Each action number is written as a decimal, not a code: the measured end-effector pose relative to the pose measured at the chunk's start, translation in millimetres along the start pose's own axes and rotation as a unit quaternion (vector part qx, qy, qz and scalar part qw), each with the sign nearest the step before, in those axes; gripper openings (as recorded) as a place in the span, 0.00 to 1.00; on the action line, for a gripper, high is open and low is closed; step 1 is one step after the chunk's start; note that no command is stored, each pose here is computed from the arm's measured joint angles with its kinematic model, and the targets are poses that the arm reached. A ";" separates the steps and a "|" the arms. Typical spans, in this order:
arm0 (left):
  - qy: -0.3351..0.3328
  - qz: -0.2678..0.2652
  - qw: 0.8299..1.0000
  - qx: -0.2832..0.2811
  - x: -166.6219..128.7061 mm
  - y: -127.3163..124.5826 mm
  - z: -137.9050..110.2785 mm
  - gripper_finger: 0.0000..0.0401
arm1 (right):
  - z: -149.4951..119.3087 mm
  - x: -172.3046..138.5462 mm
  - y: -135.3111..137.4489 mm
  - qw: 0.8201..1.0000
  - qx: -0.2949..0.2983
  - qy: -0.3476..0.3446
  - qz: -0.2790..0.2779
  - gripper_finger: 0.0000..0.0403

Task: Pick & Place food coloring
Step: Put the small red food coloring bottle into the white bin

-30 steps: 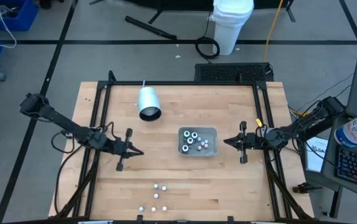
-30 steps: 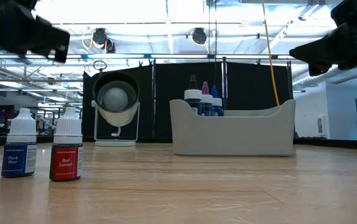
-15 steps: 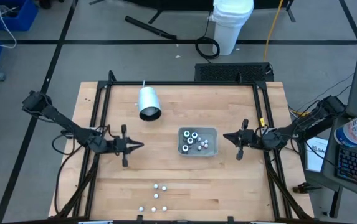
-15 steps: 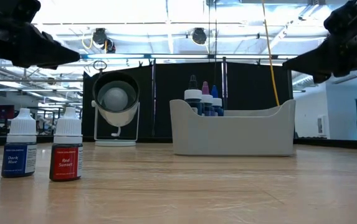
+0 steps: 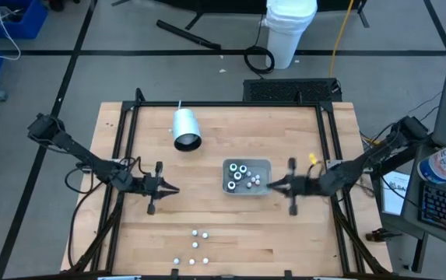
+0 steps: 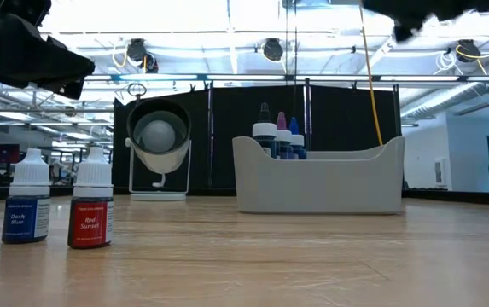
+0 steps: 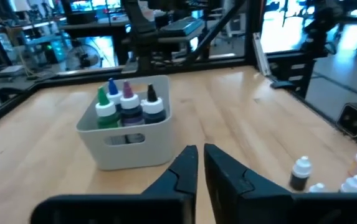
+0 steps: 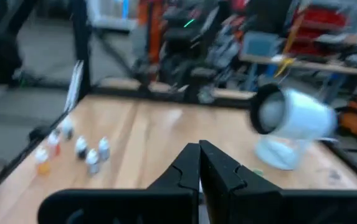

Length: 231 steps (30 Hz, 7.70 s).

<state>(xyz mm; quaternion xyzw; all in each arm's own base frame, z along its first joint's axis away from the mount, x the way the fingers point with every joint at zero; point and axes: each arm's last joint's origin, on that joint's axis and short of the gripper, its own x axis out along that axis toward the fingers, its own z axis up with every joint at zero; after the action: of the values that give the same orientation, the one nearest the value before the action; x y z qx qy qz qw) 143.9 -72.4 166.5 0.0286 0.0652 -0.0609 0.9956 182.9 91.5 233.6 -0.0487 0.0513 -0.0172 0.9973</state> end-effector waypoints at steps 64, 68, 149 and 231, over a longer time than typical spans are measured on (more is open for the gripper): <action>0.058 0.002 0.998 0.029 -0.6 0.7 -11.8 0.17 | -51.8 240.9 116.4 0.973 0.037 0.173 0.149 0.46; 0.058 0.002 0.998 0.029 -0.6 0.7 -11.8 0.17 | -67.6 246.0 120.5 0.974 0.037 0.166 0.152 0.46; 0.059 0.003 0.998 0.033 -0.7 0.8 -12.0 0.17 | -87.8 247.6 123.9 0.973 0.017 0.187 0.132 0.17; 0.038 0.021 0.999 0.024 -0.2 1.5 -7.9 0.17 | -79.2 73.9 -36.4 0.971 0.006 0.165 -0.170 0.15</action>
<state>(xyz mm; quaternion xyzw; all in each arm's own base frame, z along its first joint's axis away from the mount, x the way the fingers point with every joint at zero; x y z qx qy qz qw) 142.9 -70.4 158.8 0.0558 0.1013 -0.0408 0.9924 247.0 44.9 151.4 -0.0468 0.2059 -0.1951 0.9578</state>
